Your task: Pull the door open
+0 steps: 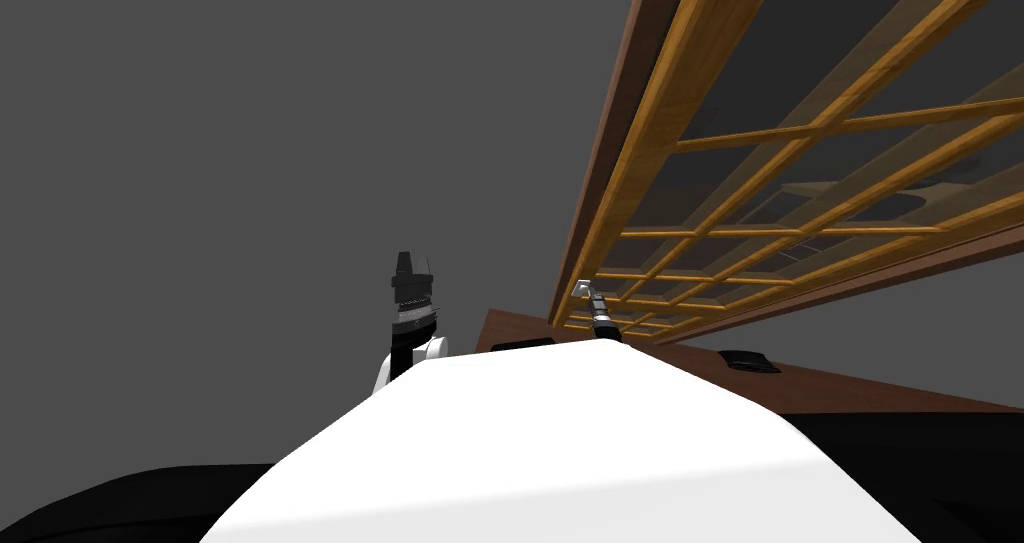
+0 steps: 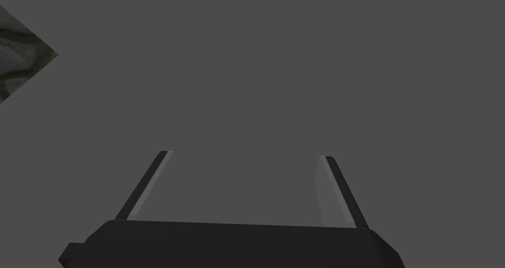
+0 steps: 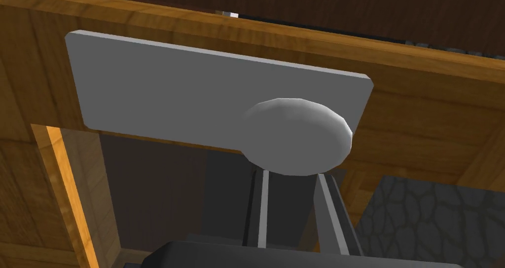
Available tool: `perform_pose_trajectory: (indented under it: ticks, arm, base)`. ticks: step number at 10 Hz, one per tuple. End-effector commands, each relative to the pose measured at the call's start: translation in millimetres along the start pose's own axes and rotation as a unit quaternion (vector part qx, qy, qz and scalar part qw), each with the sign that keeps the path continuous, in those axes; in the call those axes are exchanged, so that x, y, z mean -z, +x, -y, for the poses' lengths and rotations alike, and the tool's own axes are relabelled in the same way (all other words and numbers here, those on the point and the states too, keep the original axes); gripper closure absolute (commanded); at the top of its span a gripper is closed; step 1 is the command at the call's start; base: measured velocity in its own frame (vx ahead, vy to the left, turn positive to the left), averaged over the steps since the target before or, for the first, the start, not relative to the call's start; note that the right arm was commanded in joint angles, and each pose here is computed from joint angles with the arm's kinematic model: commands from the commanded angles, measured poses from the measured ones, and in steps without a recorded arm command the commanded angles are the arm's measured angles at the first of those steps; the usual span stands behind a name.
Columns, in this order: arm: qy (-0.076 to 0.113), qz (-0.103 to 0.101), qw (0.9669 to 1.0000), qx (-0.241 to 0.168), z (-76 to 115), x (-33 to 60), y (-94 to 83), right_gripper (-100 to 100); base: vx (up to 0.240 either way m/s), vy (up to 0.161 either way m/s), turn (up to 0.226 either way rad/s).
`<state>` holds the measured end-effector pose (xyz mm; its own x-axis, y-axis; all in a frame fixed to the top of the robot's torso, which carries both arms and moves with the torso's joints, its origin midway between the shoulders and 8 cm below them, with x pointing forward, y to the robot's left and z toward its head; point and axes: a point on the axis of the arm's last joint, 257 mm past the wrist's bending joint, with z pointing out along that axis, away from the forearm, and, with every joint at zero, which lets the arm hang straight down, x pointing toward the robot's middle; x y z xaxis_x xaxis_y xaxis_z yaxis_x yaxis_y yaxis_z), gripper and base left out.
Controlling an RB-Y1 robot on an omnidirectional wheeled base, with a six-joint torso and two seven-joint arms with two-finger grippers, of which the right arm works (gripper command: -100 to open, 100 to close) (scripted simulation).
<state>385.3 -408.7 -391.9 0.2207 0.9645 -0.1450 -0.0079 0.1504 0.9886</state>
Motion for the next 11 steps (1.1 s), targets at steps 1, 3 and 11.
perform_pose_trajectory:
  ticks: [1,3,11]
  arm:
    - [-0.003,-0.004,0.9995,-0.032,-2.3,-1.8,7.6,100]
    - [-0.003,0.000,0.9983,-0.059,-2.0,-2.6,5.7,100]
    - [0.001,0.022,0.9834,-0.180,0.8,-1.9,-4.2,-100]
  base:
    - [-0.031,-0.006,0.051]
    - [-0.026,-0.007,0.047]
    - [-0.039,0.004,0.042]
